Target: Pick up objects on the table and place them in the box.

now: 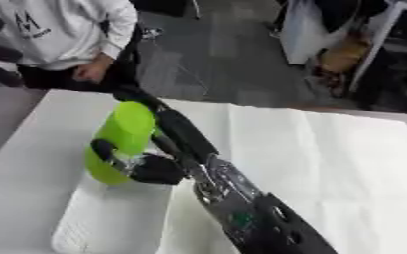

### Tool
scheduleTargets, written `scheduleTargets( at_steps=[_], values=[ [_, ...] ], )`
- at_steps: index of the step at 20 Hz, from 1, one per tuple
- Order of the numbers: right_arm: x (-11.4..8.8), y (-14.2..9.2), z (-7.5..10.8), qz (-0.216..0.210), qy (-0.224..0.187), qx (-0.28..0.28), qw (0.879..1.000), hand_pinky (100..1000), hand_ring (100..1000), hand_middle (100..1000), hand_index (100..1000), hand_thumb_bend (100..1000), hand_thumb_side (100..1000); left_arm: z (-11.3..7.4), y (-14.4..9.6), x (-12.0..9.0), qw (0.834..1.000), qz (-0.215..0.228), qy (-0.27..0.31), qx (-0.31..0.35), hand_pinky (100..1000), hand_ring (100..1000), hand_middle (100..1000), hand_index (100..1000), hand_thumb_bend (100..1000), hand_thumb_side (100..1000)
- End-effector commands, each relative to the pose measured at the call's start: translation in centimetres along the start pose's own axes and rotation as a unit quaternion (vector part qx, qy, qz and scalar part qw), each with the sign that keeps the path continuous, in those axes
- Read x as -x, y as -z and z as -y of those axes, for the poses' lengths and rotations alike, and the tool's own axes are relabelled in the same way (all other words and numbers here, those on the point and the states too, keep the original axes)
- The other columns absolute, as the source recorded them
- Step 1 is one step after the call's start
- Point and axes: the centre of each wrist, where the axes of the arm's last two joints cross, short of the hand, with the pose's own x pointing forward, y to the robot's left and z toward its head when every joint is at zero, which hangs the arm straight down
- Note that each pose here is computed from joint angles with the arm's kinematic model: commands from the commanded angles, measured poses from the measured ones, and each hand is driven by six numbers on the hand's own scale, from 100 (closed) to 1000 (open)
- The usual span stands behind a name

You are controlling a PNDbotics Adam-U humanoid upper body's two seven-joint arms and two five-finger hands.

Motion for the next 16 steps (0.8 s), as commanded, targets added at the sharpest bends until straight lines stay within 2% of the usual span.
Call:
scheduleTargets(
  at_steps=[1, 3, 6, 7, 8, 9, 10, 12, 15, 16],
  values=[
    [-0.21, 0.23, 0.55, 0.01, 0.011, 0.018, 1.0, 884, 997, 1000, 1000, 284, 1000, -0.45, 0.32, -0.39, 1.0, 0.012, 0.009, -0.003, 522, 626, 744, 854, 179, 961],
    [-0.17, 0.2, 0.56, 0.011, 0.022, 0.033, 0.999, 888, 999, 1000, 1000, 237, 1000, -0.46, 0.31, -0.38, 1.0, 0.011, 0.009, -0.003, 522, 626, 744, 854, 179, 961],
    [-0.1, 0.16, 0.48, 0.011, 0.03, 0.045, 0.998, 889, 1000, 1000, 1000, 241, 1000, -0.48, 0.28, -0.36, 1.0, 0.011, 0.009, -0.003, 522, 626, 744, 854, 179, 961],
    [-0.1, 0.14, 0.47, 0.012, 0.029, 0.044, 0.999, 896, 1000, 1000, 1000, 333, 1000, -0.49, 0.27, -0.35, 1.0, 0.01, 0.009, -0.002, 523, 626, 745, 854, 180, 961],
    [-0.17, 0.14, 0.53, 0.015, 0.023, 0.039, 0.999, 897, 1000, 1000, 1000, 374, 1000, -0.5, 0.26, -0.34, 1.0, 0.01, 0.01, -0.003, 523, 626, 745, 853, 180, 961],
    [-0.28, 0.16, 0.62, 0.019, 0.018, 0.034, 0.999, 895, 1000, 1000, 1000, 489, 1000, -0.52, 0.24, -0.32, 1.0, 0.01, 0.01, -0.002, 522, 626, 745, 855, 179, 962],
    [-0.34, 0.21, 0.69, 0.02, 0.014, 0.028, 0.999, 895, 1000, 1000, 1000, 489, 1000, -0.54, 0.21, -0.29, 1.0, 0.009, 0.011, -0.002, 522, 626, 745, 855, 179, 962],
    [-0.35, 0.28, 0.84, 0.013, 0.025, 0.03, 0.999, 890, 996, 1000, 1000, 285, 1000, -0.62, 0.17, -0.24, 1.0, 0.008, 0.013, -0.002, 523, 626, 745, 853, 180, 961],
    [-0.11, 0.22, 0.89, -0.006, 0.045, 0.021, 0.999, 903, 998, 1000, 1000, 215, 1000, -0.73, 0.08, -0.15, 1.0, 0.006, 0.016, -0.002, 523, 626, 745, 852, 180, 962],
    [-0.1, 0.19, 0.91, -0.01, 0.046, 0.014, 0.999, 898, 996, 1000, 1000, 218, 1000, -0.77, 0.04, -0.12, 1.0, 0.005, 0.017, -0.002, 523, 627, 745, 852, 180, 962]
  ],
)
